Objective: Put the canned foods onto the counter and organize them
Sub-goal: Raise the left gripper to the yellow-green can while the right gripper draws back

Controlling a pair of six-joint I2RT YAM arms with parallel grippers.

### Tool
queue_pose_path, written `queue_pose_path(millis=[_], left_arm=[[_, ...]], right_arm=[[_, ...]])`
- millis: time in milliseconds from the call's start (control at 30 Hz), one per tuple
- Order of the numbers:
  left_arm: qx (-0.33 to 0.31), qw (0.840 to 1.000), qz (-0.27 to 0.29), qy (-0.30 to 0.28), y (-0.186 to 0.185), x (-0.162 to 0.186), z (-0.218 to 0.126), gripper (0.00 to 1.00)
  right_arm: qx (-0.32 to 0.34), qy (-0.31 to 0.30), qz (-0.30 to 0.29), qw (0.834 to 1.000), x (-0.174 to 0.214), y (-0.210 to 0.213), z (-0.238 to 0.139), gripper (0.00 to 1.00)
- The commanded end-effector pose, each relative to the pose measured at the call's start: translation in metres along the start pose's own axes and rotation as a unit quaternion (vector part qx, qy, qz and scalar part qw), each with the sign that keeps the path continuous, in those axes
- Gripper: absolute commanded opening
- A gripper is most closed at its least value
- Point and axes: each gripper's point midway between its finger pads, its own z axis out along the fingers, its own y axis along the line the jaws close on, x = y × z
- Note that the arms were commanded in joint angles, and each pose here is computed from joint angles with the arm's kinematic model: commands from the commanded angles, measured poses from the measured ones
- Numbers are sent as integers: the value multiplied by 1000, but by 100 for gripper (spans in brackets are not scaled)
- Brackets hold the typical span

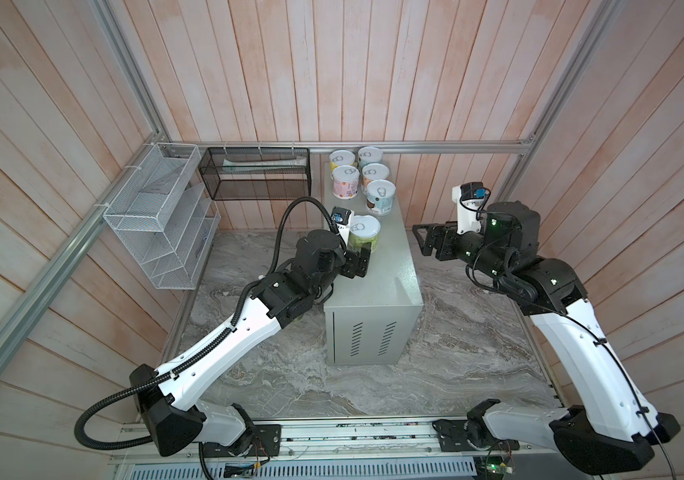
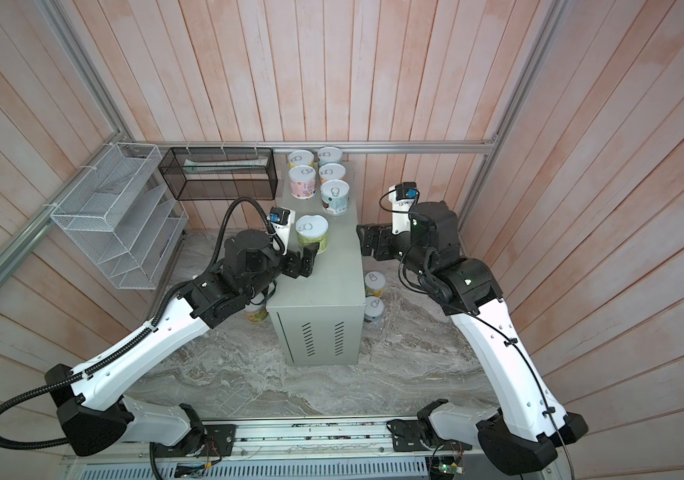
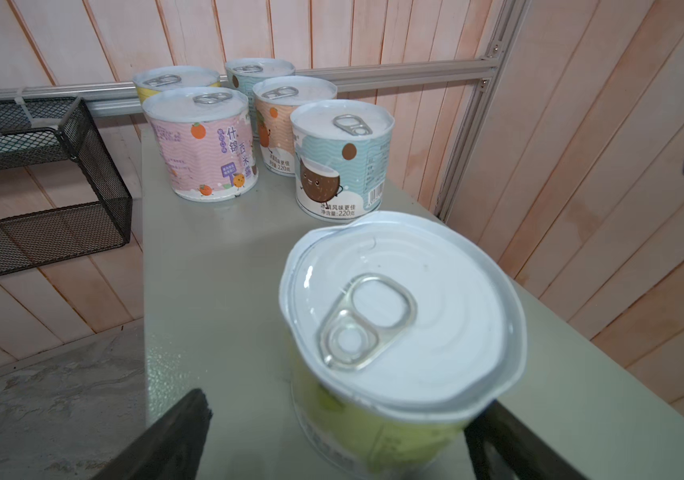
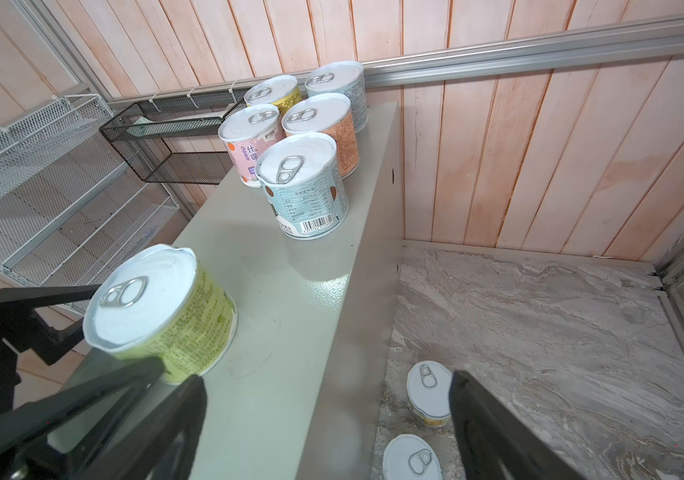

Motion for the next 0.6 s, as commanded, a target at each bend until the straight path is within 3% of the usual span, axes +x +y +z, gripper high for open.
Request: queue_pose_path(millis=[0, 567], left_arm=[[-6, 1000, -17, -20, 10, -7, 4, 96], [-30, 999, -28, -5, 34, 0, 40, 96]], right_arm=[[-13, -16, -1, 1000, -6, 2, -3, 90], [-23, -1, 17, 1000, 8, -9, 20, 90]])
